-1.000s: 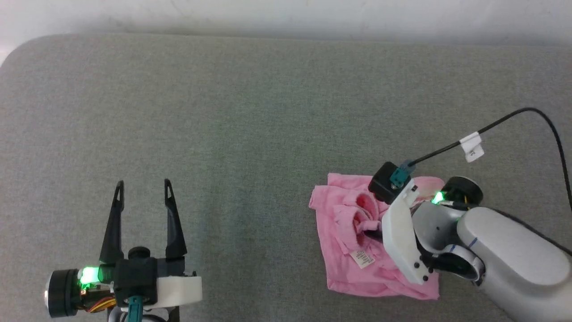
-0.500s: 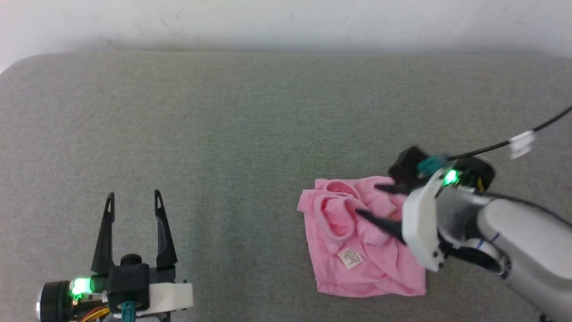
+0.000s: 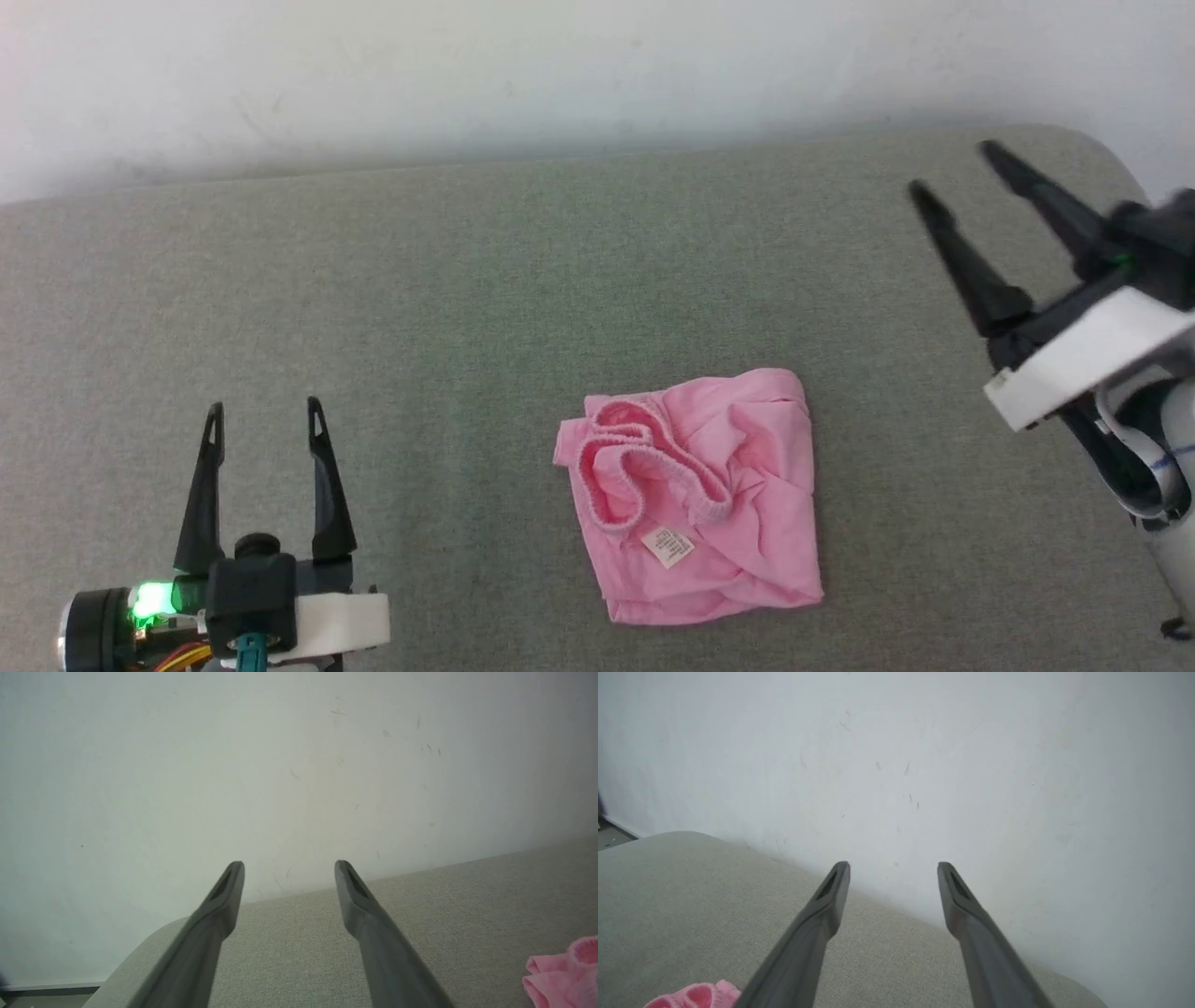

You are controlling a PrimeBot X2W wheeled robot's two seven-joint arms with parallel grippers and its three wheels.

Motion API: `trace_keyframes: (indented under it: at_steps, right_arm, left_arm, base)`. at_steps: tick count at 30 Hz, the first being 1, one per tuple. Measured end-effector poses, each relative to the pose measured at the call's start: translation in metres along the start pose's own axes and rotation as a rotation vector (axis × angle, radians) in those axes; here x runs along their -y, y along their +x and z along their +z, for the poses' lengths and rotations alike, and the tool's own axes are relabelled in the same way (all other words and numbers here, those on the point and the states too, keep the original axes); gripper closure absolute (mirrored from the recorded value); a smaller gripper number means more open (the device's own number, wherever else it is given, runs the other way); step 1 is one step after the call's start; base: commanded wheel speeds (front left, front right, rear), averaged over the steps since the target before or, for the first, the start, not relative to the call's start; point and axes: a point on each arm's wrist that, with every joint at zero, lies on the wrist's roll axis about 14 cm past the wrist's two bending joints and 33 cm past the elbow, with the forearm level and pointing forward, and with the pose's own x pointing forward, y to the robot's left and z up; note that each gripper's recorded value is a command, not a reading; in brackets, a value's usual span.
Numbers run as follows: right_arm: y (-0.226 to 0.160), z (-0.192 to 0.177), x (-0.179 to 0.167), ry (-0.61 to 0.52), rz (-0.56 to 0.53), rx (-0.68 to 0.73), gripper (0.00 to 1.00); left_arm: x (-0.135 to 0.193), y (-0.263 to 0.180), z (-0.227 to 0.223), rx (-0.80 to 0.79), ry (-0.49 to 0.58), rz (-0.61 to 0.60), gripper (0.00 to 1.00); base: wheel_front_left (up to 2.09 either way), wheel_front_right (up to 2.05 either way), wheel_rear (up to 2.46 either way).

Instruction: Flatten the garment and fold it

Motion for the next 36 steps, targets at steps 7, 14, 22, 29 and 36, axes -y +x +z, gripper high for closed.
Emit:
trace_keyframes:
  at_steps: [7,14,22,29,36]
  right_arm:
    - [-0.045,-0.01,0.029,0.105,-0.273,0.145,0.0]
    - [-0.074,-0.027,0.016,0.175,-0.38,0.166,0.0]
    - [-0.038,-0.005,0.012,0.092,-0.241,0.079,0.0]
    - [-0.015,-0.071,-0.021,0.194,-0.01,-0.422,0.0]
    - [-0.046,-0.145,-0.049,0.339,0.145,-0.888,0.0]
  left_arm:
    - [-0.001,0.0,0.008,0.023,-0.008,0.001,0.0]
    - [-0.007,-0.002,0.011,0.028,-0.01,0.02,0.0]
    - [-0.004,-0.003,0.007,0.014,-0.013,0.011,0.0]
    - [-0.007,-0.005,0.0,-0.01,-0.011,0.015,0.0]
    - [-0.011,-0.002,-0.005,-0.024,-0.021,0.022,0.0]
  base:
    - [0.0,0.0,0.0]
    - [0.0,0.0,0.0]
    - [0.0,0.0,0.0]
    - [0.0,0.0,0.0]
    - [0.0,0.0,0.0]
